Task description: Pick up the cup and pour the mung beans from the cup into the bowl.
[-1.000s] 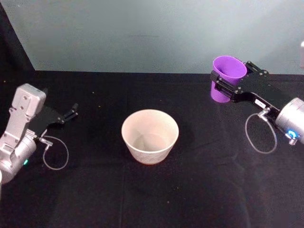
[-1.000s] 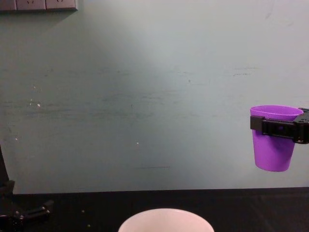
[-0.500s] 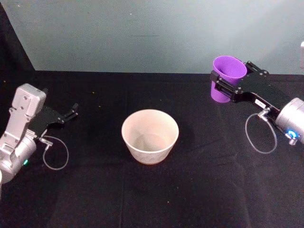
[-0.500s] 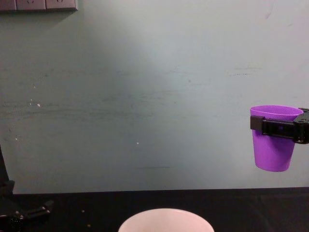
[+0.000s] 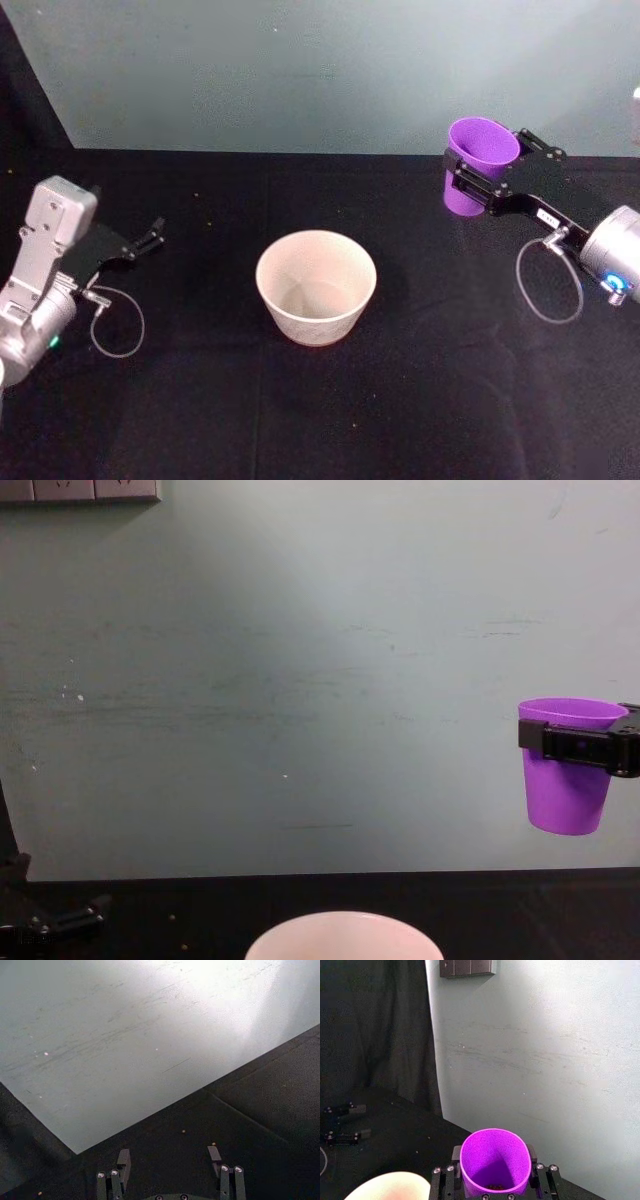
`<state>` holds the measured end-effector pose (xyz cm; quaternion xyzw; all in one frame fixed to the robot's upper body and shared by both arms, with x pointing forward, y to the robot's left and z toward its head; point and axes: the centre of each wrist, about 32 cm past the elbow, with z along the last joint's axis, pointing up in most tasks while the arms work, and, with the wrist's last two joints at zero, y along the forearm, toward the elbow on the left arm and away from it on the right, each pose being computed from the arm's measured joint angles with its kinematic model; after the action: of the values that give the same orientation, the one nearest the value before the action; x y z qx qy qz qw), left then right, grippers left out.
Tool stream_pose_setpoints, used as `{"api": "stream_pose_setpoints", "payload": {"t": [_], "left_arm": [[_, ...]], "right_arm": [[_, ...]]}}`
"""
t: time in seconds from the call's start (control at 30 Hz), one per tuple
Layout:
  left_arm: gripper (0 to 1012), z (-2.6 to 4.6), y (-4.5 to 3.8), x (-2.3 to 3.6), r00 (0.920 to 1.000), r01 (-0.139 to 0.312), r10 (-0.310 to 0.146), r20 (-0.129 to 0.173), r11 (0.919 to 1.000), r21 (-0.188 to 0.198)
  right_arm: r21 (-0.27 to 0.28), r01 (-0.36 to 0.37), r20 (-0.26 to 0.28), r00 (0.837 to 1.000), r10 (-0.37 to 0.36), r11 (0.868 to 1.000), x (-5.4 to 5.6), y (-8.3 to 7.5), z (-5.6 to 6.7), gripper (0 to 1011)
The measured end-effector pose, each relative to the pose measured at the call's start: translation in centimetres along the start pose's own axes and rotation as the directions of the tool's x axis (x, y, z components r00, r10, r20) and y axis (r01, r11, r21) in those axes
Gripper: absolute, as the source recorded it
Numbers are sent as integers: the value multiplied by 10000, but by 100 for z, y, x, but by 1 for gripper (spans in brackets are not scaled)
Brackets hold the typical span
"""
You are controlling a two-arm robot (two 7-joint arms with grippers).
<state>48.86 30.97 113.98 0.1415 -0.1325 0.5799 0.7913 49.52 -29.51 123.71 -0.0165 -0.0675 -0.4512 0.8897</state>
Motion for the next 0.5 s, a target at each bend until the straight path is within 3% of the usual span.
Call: {"api": "stream_pose_setpoints", "payload": {"t": [0.5], "left_arm": [[1000, 0, 0, 0, 10000, 0, 0, 0, 10000, 0]], "right_arm": [[0, -1, -1, 10000, 1, 10000, 0, 0, 0, 735]]}}
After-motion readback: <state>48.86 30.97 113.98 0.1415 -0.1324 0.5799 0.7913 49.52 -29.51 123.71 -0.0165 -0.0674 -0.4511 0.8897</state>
